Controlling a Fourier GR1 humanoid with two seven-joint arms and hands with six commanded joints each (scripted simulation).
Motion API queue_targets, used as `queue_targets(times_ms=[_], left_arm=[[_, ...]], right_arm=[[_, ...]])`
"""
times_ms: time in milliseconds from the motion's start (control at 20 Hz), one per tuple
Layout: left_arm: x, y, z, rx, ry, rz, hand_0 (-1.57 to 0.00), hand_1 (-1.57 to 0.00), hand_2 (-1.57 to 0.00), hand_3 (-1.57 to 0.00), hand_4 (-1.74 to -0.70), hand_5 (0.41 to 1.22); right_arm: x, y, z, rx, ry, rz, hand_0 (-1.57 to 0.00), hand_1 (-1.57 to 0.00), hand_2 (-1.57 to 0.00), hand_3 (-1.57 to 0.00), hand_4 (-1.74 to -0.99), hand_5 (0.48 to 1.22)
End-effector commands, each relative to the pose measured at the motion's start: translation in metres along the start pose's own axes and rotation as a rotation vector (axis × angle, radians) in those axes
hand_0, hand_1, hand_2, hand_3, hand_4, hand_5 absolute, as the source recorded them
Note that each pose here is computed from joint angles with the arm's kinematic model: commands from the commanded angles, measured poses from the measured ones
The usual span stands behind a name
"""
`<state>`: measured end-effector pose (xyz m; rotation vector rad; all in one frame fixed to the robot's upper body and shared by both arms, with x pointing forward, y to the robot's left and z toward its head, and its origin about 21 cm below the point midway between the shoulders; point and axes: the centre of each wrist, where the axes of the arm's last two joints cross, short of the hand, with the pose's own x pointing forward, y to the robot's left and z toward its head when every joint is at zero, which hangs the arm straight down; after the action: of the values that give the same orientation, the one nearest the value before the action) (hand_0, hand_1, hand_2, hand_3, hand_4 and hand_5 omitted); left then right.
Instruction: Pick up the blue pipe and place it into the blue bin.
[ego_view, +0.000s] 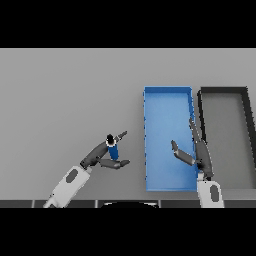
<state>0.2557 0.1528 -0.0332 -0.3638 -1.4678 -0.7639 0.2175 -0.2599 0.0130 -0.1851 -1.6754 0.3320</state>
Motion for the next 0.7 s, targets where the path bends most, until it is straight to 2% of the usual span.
queue_targets(times_ms=[0,50,100,200,250,350,400,500,650], left_arm=[[0.000,0.001,-0.003,0.013,-0.004,0.034,0.00,-0.04,-0.15,-0.12,-1.19,0.550],[-0.003,-0.004,-0.002,0.014,-0.015,0.066,-0.01,-0.16,-0.31,-0.28,-1.24,0.613],[-0.002,-0.006,-0.002,0.019,-0.031,0.098,-0.12,-0.32,-0.49,-0.53,-1.28,0.735],[0.000,-0.012,-0.009,0.025,-0.029,0.116,-0.60,-0.75,-0.87,-0.91,-1.44,0.910],[-0.001,-0.011,-0.008,0.018,-0.026,0.128,-0.80,-0.92,-1.01,-1.03,-1.50,0.972],[0.001,-0.015,-0.007,0.004,-0.049,0.121,-1.07,-1.15,-1.21,-1.19,-1.58,1.062],[0.001,-0.017,-0.007,0.009,-0.055,0.099,-1.17,-1.24,-1.28,-1.27,-1.55,1.094],[0.005,-0.020,-0.007,0.012,-0.078,0.087,-1.32,-1.36,-1.39,-1.38,-1.51,1.139],[0.014,-0.024,-0.010,0.033,-0.144,0.074,-1.44,-1.46,-1.48,-1.47,-1.48,1.179]], right_arm=[[0.000,-0.002,-0.001,-0.005,0.000,0.004,0.00,0.00,0.00,0.00,-1.213,0.655],[-0.003,0.002,0.001,0.006,-0.002,-0.005,0.00,0.00,0.00,0.00,-1.217,0.655],[-0.002,0.002,0.001,0.004,-0.002,-0.005,0.00,0.00,0.00,0.00,-1.220,0.656],[0.000,0.002,-0.002,-0.002,-0.009,-0.005,0.00,0.00,0.00,0.00,-1.219,0.657],[-0.001,0.001,-0.003,0.001,-0.005,-0.017,0.00,0.00,0.00,0.00,-1.224,0.658],[0.002,0.005,-0.004,0.006,-0.002,-0.025,0.00,0.00,0.00,0.00,-1.233,0.660],[0.003,0.003,-0.005,0.006,0.005,-0.020,0.00,0.00,0.00,0.00,-1.228,0.656],[0.000,0.004,-0.003,0.004,0.010,-0.025,0.00,0.00,0.00,0.00,-1.222,0.646],[0.004,0.003,-0.008,0.011,0.016,-0.030,0.00,0.00,0.00,0.00,-1.217,0.631]])
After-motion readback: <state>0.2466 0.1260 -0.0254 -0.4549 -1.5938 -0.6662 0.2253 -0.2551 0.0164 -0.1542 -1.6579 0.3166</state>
